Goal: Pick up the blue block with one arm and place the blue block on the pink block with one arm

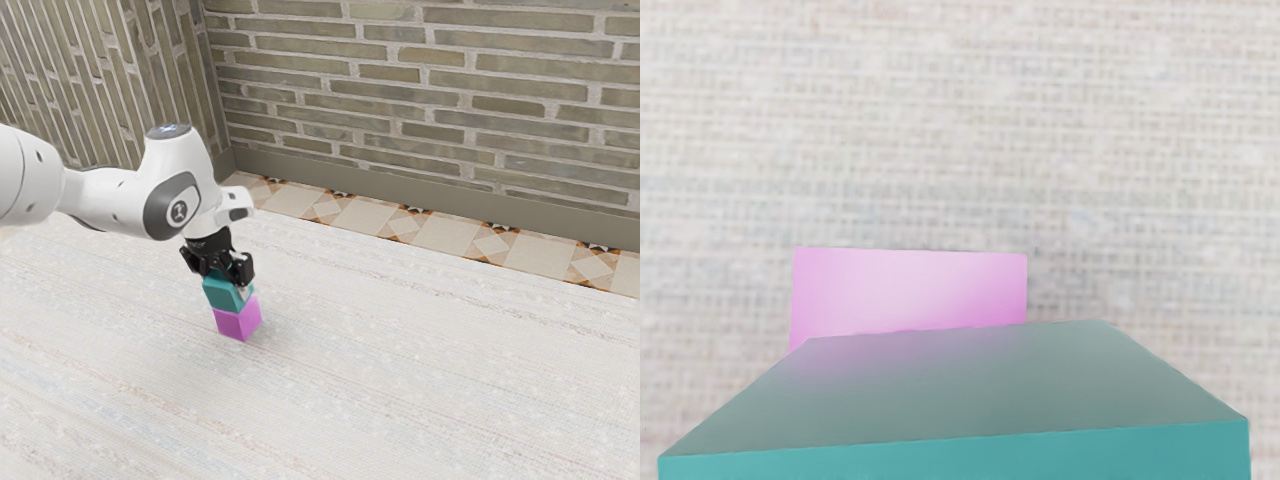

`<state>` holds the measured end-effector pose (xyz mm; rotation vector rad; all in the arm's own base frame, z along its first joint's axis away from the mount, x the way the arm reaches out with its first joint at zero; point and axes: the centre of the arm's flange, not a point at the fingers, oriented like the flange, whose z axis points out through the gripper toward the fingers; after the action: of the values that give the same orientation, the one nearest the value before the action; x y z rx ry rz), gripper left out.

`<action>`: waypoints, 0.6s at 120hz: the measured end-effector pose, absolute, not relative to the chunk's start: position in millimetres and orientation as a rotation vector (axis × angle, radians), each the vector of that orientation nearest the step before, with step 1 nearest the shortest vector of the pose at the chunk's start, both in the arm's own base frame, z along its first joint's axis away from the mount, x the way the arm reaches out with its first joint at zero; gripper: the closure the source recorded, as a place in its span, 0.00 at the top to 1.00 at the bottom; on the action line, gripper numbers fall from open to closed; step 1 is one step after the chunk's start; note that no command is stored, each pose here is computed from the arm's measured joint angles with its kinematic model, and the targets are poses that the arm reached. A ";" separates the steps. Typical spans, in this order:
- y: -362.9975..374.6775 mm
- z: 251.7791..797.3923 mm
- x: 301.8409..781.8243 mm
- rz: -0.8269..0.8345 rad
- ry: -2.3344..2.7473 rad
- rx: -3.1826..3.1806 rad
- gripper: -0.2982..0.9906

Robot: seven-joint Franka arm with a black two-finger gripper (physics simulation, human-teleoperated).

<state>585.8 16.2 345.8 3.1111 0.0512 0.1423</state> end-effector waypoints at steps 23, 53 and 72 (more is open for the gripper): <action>22.4 338.0 585.9 0.128 -0.036 3.116 0.52; 20.1 331.9 586.8 0.118 -0.137 3.115 0.52; 21.9 331.5 587.1 0.120 -0.170 3.112 0.52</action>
<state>587.1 21.9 331.5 3.1118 -0.1702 0.1196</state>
